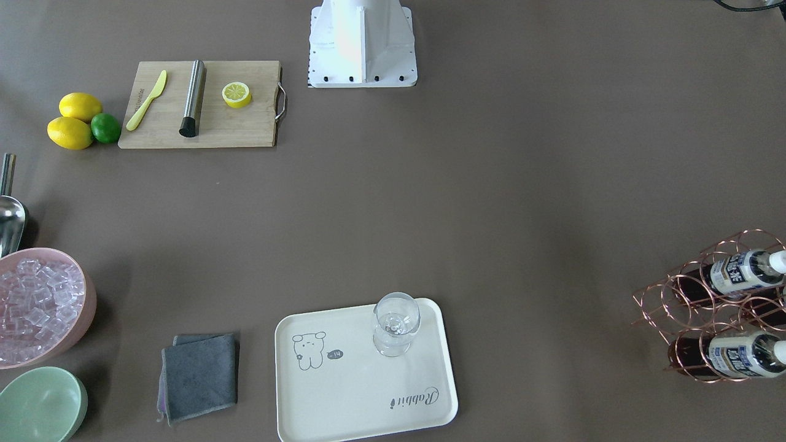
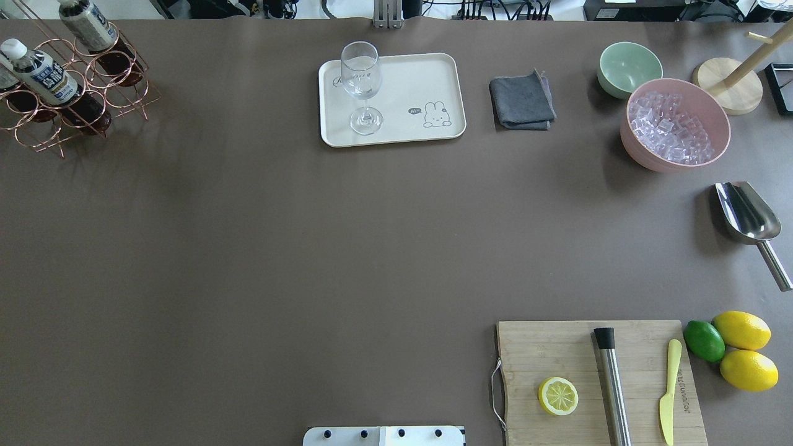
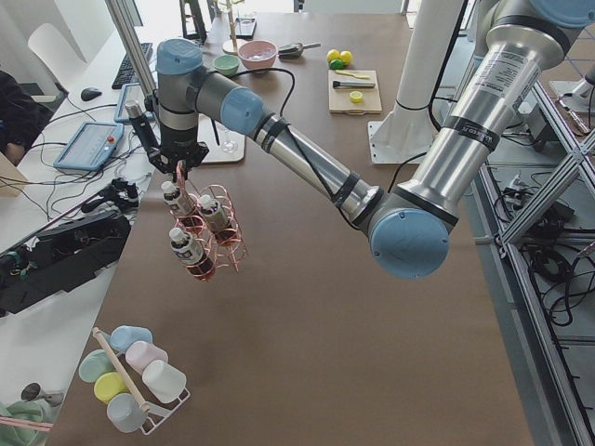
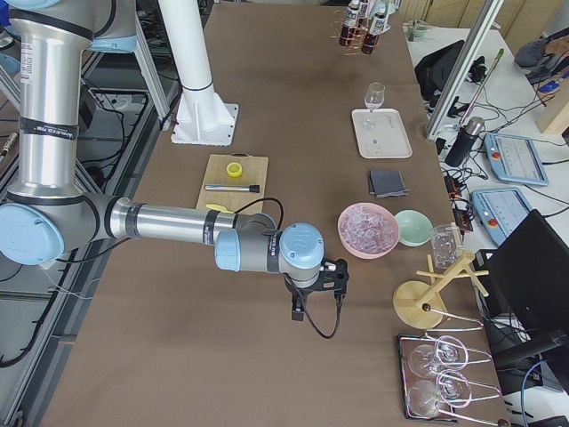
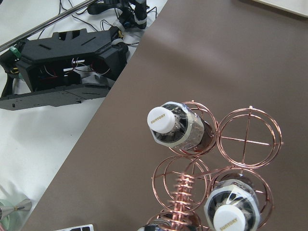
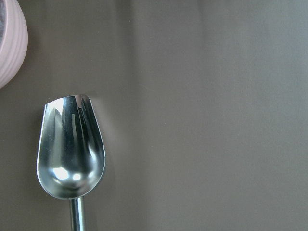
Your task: Take tea from basket to plate
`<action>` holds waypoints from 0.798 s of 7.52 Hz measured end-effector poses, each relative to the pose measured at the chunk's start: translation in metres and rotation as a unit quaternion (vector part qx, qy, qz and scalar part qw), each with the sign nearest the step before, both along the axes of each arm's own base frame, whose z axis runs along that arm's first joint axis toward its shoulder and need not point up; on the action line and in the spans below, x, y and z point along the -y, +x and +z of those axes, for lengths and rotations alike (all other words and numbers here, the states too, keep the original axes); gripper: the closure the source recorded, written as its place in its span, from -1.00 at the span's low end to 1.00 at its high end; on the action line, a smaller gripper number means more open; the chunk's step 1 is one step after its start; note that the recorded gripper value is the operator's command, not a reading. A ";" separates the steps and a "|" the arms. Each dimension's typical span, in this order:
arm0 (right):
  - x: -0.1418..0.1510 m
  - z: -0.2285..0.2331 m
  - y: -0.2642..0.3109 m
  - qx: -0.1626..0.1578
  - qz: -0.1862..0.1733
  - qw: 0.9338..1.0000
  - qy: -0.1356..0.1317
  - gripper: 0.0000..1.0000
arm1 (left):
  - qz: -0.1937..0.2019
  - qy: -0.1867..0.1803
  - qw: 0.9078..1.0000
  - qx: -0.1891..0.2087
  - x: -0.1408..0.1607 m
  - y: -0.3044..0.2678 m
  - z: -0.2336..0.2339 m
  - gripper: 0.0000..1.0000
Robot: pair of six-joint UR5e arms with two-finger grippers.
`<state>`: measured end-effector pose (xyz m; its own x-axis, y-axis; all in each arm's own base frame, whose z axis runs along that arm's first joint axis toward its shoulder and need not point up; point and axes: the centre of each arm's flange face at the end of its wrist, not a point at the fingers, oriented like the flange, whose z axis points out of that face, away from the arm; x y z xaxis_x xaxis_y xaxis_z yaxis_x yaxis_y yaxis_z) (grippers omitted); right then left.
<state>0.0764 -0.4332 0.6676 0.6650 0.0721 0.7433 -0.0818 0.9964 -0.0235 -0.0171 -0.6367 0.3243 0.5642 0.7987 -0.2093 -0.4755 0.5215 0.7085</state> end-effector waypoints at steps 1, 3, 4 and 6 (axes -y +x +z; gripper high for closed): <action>0.000 0.000 0.000 0.000 0.000 1.000 0.000 -1.00 | 0.007 0.010 1.000 0.003 -0.010 -0.001 -0.013 1.00; 0.000 0.000 0.000 0.000 0.000 1.000 0.000 -1.00 | 0.072 0.079 0.994 0.035 -0.012 -0.002 -0.028 1.00; 0.000 0.000 0.000 0.000 0.000 1.000 0.000 -1.00 | 0.089 0.101 0.990 0.044 -0.009 -0.001 -0.041 1.00; 0.000 -0.001 0.000 0.000 0.000 1.000 0.001 -1.00 | 0.085 0.111 0.989 0.046 -0.003 0.000 -0.091 1.00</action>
<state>0.0764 -0.4334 0.6670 0.6657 0.0706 0.7429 -0.0819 0.9964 -0.0213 -0.0176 -0.6338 0.2335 0.4269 0.9039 0.0275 -0.6110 0.2659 0.7457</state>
